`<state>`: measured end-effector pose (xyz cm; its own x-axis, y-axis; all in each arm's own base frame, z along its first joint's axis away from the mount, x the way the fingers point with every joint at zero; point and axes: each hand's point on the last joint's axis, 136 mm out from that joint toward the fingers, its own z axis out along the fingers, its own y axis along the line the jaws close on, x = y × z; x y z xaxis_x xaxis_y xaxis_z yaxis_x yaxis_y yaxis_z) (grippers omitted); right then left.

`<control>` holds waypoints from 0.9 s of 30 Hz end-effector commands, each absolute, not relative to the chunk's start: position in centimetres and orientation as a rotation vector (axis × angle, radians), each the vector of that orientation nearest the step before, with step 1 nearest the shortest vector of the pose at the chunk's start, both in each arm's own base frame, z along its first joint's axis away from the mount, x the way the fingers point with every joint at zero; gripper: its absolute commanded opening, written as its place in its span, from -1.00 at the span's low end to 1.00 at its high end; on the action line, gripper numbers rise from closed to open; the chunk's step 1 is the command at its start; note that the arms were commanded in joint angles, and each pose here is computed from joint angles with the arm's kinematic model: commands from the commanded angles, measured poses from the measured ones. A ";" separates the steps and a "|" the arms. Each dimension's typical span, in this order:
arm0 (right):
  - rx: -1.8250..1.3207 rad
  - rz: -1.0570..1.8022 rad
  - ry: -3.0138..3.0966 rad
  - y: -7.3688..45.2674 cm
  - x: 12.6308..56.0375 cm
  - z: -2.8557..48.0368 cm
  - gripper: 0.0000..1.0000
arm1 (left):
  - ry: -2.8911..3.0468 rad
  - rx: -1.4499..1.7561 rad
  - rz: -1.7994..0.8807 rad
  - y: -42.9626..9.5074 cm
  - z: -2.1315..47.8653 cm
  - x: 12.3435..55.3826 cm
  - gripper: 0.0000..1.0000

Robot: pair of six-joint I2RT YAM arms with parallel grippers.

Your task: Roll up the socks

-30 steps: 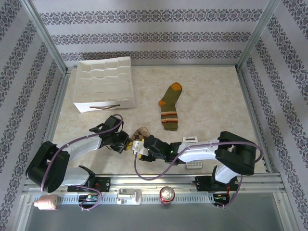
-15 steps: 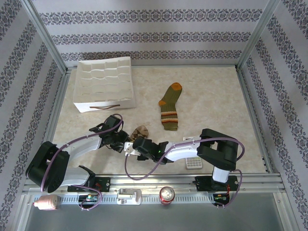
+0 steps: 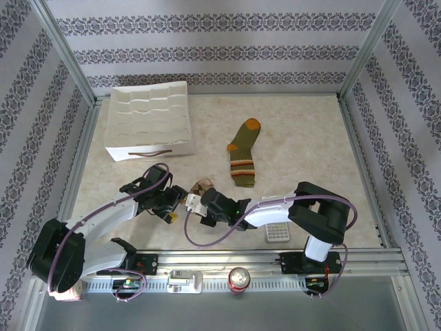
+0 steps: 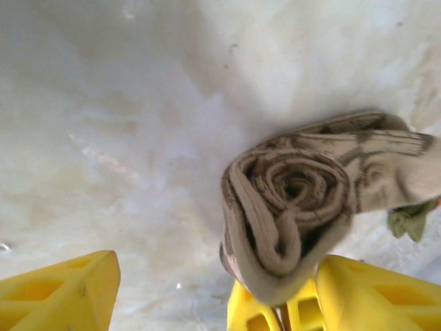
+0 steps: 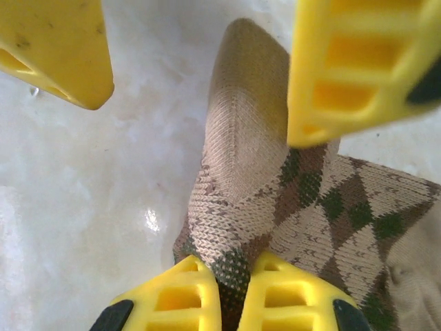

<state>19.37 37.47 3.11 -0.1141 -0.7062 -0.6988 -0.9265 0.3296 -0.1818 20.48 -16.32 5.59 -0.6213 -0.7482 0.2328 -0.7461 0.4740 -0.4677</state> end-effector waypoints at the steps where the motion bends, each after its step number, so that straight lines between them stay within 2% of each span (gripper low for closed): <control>1: -1.507 0.484 2.251 31.6 15.0 -4.0 -1.00 | 2.685 -1.342 -0.820 -15.8 6.7 20.5 0.47; 10: -1.331 0.679 2.462 29.2 14.5 -6.1 -1.00 | 2.683 -1.217 -0.929 -17.2 7.4 21.4 0.25; 15: -1.240 0.695 2.560 28.6 15.1 -6.7 -1.00 | 2.705 -1.165 -0.934 -18.1 6.8 21.9 0.13; 27: -1.092 0.770 2.694 28.0 15.0 -7.9 -1.00 | 2.741 -1.074 -0.907 -19.4 4.2 24.1 0.08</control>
<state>20.65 36.45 2.70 -0.5143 -0.4397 -0.7363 -0.8479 0.3895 0.3597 23.24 -18.37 4.20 -0.7116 -0.6779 0.1846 -0.6583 0.5516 -0.5123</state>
